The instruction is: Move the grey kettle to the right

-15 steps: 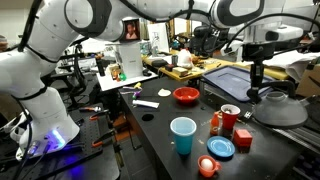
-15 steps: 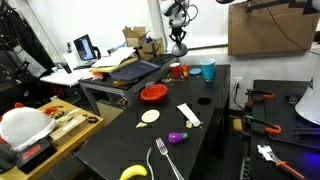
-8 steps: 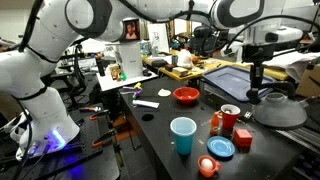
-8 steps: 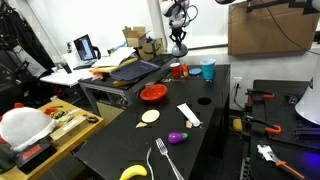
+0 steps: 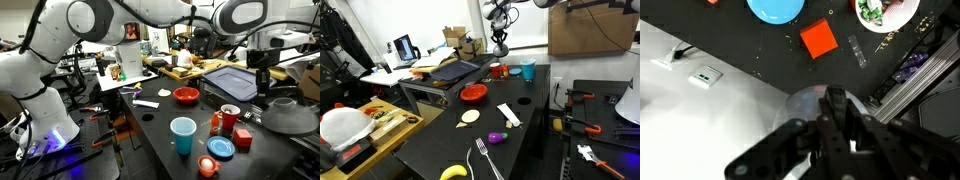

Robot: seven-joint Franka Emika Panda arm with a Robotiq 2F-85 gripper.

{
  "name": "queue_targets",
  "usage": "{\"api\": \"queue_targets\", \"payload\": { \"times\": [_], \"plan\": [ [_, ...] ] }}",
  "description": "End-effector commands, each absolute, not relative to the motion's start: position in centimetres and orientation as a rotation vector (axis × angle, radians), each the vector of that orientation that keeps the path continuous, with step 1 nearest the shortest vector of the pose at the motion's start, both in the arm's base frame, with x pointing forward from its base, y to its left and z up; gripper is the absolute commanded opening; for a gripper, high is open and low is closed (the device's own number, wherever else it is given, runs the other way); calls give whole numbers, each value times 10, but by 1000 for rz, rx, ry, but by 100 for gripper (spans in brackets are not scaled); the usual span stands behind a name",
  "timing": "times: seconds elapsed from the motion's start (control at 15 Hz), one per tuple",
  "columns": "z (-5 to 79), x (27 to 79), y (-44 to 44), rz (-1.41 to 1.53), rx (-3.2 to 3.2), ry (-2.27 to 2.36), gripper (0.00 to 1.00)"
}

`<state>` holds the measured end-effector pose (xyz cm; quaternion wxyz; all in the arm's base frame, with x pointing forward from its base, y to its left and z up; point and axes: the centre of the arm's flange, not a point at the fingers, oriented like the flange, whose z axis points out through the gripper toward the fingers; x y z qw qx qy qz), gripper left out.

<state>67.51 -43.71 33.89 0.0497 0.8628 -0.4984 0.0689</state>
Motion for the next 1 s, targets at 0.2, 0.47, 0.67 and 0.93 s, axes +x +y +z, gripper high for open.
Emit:
{"api": "queue_targets", "payload": {
  "times": [0.2,0.47,0.67,0.93],
  "plan": [
    [343,690,-480,213,2655,-1544,5],
    [343,685,-487,192,2692,-1546,5],
    [345,684,-487,179,2707,-1559,5],
    [339,687,-482,178,2714,-1561,5]
  ]
}}
